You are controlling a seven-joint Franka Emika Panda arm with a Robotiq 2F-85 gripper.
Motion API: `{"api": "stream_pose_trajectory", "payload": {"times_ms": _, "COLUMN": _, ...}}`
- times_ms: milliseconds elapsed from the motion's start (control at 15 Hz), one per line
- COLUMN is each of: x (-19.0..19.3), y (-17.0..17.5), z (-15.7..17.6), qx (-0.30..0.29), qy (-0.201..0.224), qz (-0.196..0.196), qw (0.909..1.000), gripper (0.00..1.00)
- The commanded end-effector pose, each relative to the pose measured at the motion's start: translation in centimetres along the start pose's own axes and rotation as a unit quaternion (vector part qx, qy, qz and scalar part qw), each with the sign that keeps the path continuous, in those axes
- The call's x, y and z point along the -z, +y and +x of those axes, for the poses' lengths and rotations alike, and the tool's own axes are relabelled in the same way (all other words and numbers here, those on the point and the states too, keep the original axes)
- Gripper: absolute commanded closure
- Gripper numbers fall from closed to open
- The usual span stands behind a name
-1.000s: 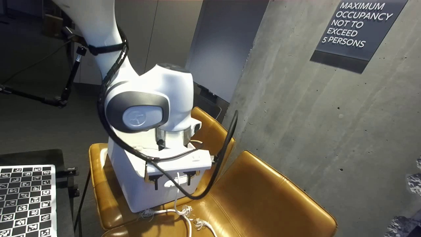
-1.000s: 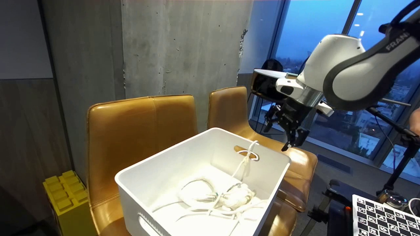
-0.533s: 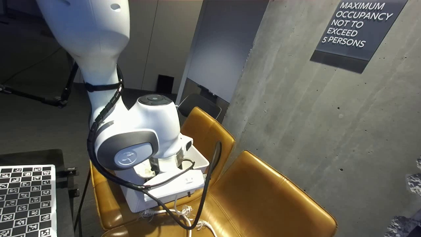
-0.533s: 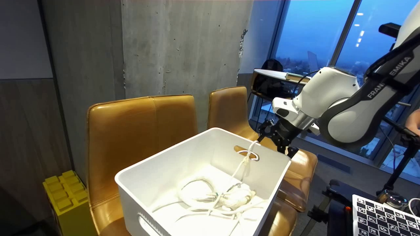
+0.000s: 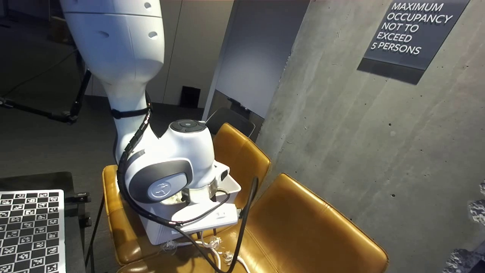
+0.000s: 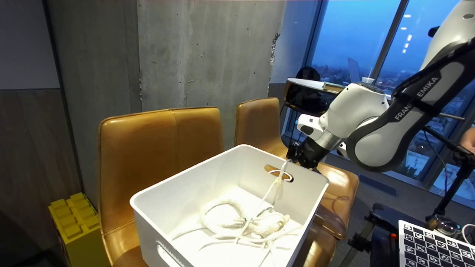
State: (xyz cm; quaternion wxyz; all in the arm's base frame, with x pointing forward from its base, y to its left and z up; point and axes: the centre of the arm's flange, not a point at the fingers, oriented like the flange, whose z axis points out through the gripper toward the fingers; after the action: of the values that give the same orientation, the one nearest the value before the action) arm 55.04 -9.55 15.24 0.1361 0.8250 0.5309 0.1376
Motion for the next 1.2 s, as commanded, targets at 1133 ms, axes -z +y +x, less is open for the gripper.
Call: {"api": "stream_pose_trajectory", "payload": {"times_ms": 1133, "x": 9.8, "y": 26.2, "z": -14.6, "qx": -0.207, "qy": -0.058, "qz": -0.096, "qw": 0.9719, "gripper": 0.99}}
